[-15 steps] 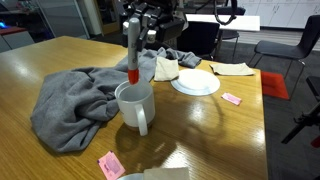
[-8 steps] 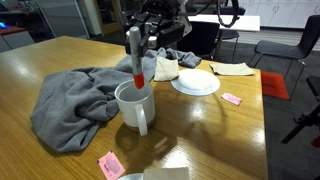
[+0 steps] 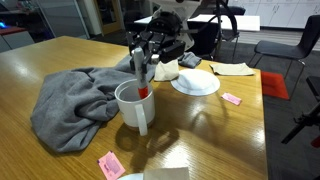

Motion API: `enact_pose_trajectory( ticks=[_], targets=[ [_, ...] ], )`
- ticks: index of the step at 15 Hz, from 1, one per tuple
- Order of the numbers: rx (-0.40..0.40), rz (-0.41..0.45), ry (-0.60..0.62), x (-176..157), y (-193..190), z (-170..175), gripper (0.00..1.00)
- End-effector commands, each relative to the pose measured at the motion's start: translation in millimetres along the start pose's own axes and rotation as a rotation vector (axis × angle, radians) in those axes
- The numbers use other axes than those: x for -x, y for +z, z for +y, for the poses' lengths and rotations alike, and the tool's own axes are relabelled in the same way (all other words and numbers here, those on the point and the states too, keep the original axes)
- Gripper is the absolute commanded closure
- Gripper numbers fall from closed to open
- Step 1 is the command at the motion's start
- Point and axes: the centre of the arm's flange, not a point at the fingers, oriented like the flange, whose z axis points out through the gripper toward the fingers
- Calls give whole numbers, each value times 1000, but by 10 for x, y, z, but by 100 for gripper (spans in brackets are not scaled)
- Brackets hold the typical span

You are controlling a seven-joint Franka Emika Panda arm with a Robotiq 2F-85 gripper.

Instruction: Pick up the marker and put it in the cup

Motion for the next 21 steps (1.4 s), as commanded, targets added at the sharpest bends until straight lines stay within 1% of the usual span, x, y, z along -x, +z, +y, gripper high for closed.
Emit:
enact_pose_trajectory(
  ticks=[1, 4, 7, 8, 10, 12, 13, 15, 18, 21],
  targets=[
    [-36, -9, 15, -43, 11, -19, 49],
    [-42, -16, 17, -38, 20, -15, 27],
    [-22, -19, 2, 98, 7, 17, 4],
    [-13, -24, -8, 169, -7, 32, 1],
    [21, -32, -25, 328, -29, 53, 0],
    [78, -55, -50, 524, -29, 69, 0],
    [119, -71, -66, 648, -33, 77, 0],
    [193, -75, -93, 856, -24, 109, 0],
    [306, -20, -141, 1147, 0, 175, 0],
    [422, 88, -215, 1393, 15, 219, 0]
  ],
)
